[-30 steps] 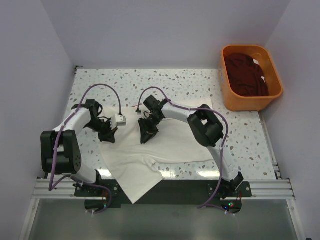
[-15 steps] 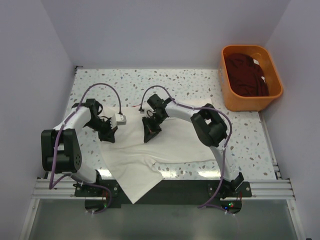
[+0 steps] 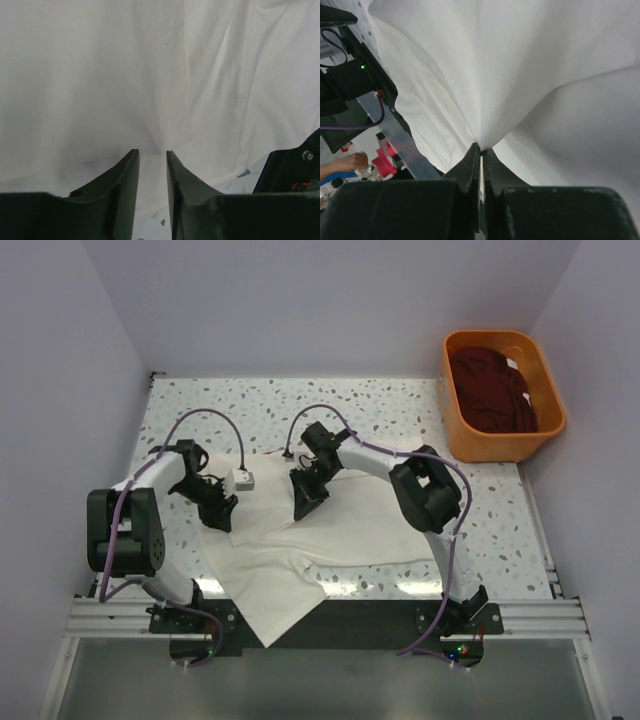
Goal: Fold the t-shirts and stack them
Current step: Fold the tshirt
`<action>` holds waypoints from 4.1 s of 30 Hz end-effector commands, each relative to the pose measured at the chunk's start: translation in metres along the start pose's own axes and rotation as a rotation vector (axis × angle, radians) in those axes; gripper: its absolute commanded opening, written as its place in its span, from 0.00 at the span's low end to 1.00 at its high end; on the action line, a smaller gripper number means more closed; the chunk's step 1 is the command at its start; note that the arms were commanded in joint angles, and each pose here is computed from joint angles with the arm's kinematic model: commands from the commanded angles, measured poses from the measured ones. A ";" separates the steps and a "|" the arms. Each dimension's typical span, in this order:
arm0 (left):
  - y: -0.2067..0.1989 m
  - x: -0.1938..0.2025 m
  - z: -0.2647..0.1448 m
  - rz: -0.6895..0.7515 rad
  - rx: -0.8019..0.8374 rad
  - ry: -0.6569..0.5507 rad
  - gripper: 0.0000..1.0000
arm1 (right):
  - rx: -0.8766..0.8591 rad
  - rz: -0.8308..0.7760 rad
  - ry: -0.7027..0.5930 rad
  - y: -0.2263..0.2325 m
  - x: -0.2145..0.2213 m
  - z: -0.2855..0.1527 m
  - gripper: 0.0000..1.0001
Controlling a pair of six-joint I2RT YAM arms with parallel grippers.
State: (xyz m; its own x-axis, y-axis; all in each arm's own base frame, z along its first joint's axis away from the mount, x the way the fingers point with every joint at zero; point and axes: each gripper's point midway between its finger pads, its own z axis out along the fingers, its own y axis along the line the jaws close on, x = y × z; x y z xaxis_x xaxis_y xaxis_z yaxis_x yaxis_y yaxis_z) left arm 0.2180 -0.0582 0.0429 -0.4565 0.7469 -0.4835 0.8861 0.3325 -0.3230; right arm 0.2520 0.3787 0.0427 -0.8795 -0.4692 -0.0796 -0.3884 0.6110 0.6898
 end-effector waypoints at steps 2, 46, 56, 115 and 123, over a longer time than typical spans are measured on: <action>-0.003 -0.004 -0.001 0.013 0.006 0.000 0.41 | 0.006 -0.044 0.033 0.003 0.006 -0.008 0.00; 0.299 0.010 -0.047 -0.816 -0.633 -0.075 0.28 | 0.980 -0.306 -0.052 -0.305 -0.085 -0.233 0.40; 0.361 -0.062 -0.093 -0.649 -0.662 -0.315 0.52 | 1.231 -0.392 -0.369 -0.296 -0.182 -0.303 0.61; -0.034 0.058 0.009 0.096 -0.206 0.205 0.71 | 0.863 -0.716 0.194 -0.213 0.104 -0.150 0.19; -0.019 0.076 0.018 0.177 -0.287 0.336 0.64 | 0.879 -0.695 0.188 -0.212 0.101 -0.155 0.00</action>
State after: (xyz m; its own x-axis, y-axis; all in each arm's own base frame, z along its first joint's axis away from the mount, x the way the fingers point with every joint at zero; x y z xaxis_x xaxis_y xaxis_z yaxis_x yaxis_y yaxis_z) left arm 0.1584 -0.0270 0.0113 -0.3145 0.9118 -0.2639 0.9490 0.3086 -0.0646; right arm 0.2850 0.1000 0.0132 -0.3605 -0.9291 -0.0826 -0.9015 0.3698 -0.2250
